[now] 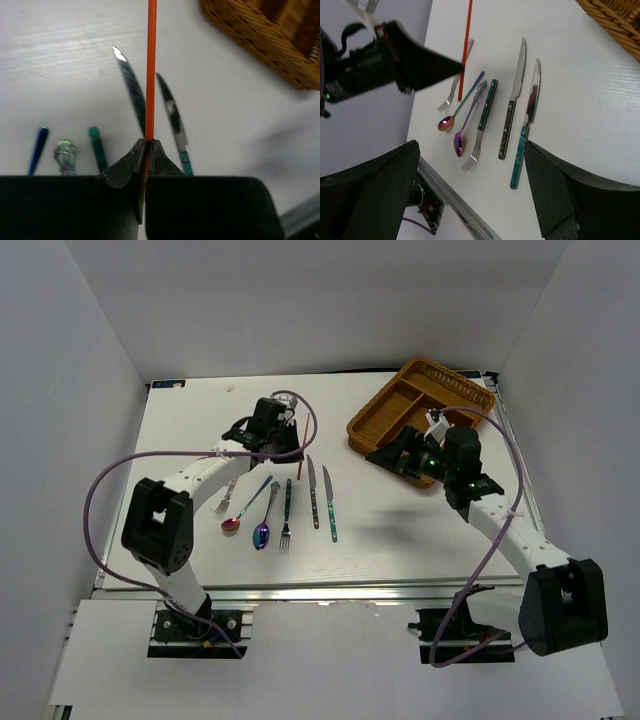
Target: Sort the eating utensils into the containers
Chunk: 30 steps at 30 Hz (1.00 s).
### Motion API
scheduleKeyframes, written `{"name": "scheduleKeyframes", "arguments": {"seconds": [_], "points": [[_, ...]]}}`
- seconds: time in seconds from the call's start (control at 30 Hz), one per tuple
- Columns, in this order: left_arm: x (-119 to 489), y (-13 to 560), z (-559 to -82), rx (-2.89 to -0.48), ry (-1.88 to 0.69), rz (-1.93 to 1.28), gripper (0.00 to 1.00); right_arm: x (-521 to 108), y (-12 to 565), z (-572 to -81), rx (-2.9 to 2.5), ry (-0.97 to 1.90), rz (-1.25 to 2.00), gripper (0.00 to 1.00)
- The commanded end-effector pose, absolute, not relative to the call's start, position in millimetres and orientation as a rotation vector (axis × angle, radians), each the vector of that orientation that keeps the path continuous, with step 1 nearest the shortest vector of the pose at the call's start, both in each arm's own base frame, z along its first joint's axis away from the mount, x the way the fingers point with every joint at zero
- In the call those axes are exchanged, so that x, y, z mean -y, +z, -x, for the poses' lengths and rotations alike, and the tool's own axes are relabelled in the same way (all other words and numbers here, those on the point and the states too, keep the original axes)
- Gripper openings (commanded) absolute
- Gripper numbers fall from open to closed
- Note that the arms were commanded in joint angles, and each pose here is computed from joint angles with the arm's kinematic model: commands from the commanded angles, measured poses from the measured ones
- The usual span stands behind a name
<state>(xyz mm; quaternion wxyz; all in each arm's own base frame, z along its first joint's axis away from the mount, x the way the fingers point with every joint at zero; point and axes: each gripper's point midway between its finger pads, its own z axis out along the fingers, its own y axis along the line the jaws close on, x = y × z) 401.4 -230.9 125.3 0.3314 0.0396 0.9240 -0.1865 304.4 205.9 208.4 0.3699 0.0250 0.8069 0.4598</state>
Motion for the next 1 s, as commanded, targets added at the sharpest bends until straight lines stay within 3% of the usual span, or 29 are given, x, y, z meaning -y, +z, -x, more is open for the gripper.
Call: {"name": "scheduleKeyframes", "arguments": {"seconds": [0.0, 0.37, 0.57, 0.67, 0.7, 0.77, 0.83, 0.9, 0.93, 0.97], "points": [[277, 193, -372, -2.231, -0.844, -0.187, 0.00, -226, 251, -324, -1.918, 1.267, -0.018, 0.89], [325, 213, -314, -2.145, -1.115, -0.270, 0.00, -282, 238, -355, -1.944, 1.180, -0.044, 0.89], [337, 215, -302, -2.131, -1.156, -0.302, 0.00, -281, 225, -362, -1.950, 1.154, -0.103, 0.78], [341, 216, -300, -2.120, -1.176, -0.310, 0.00, -286, 220, -361, -1.956, 1.182, -0.080, 0.59], [341, 216, -301, -2.120, -1.172, -0.310, 0.00, -287, 219, -360, -1.953, 1.196, -0.072, 0.35], [340, 215, -305, -2.124, -1.148, -0.292, 0.00, -288, 221, -357, -1.947, 1.212, -0.064, 0.00], [338, 214, -311, -2.129, -1.113, -0.282, 0.00, -287, 223, -356, -1.940, 1.212, -0.069, 0.00], [336, 219, -317, -2.125, -1.078, -0.259, 0.15, -281, 225, -360, -1.946, 1.170, -0.076, 0.00], [333, 222, -321, -2.127, -1.047, -0.246, 0.52, -275, 224, -364, -1.963, 1.133, -0.101, 0.00], [324, 222, -327, -2.145, -0.970, -0.202, 0.71, -255, 210, -372, -2.023, 1.039, -0.183, 0.00]]}}
